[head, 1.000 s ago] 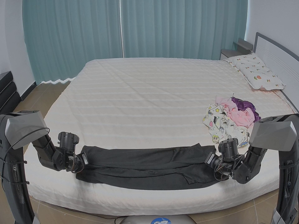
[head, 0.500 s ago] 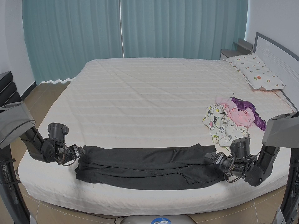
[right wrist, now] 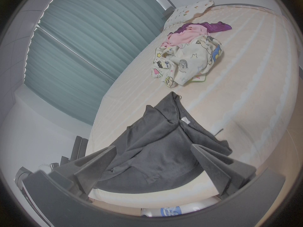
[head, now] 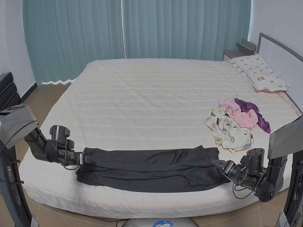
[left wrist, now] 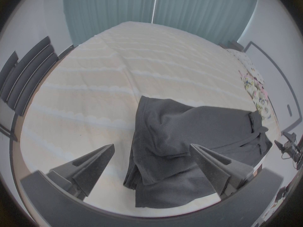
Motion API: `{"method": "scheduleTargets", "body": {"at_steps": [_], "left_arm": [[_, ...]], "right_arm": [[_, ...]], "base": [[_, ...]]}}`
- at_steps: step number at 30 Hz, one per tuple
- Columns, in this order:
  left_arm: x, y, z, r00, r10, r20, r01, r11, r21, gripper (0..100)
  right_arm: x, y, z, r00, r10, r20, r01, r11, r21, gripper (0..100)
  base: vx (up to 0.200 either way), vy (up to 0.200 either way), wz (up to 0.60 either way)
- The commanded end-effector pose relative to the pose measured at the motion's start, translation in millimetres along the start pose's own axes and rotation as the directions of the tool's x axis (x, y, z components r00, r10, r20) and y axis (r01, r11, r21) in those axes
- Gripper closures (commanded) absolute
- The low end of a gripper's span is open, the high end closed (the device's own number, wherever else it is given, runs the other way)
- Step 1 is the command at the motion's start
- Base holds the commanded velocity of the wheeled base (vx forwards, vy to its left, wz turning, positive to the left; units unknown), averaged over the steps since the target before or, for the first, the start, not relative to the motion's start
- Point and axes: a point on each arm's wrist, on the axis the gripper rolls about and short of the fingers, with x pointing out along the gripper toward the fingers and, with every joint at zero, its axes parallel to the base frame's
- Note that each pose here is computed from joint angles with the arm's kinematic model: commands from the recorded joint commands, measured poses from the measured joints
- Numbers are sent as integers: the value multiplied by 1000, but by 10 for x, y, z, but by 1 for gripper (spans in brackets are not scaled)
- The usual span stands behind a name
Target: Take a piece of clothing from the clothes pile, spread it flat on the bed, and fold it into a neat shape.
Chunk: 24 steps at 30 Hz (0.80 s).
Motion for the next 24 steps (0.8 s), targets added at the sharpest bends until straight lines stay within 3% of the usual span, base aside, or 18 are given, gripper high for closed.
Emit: {"method": "scheduleTargets", "body": {"at_steps": [1, 11, 12, 24], "left_arm": [[220, 13, -70, 999, -7, -37, 7, 1000, 0, 0], [311, -9, -33, 999, -23, -32, 22, 1000, -4, 0], [311, -9, -33, 999, -23, -32, 22, 1000, -4, 100], [213, -39, -66, 998, -37, -42, 35, 998, -48, 100]], "right_arm": [[12, -54, -69, 999, -22, -32, 22, 1000, -3, 0], [17, -60, -85, 999, -25, -38, 25, 1000, -2, 0], [17, -60, -85, 999, -25, -38, 25, 1000, -2, 0], [2, -74, -97, 999, -31, -45, 31, 1000, 1, 0]], "base": [[0, 0, 0], [0, 0, 0], [0, 0, 0], [0, 0, 0]]}}
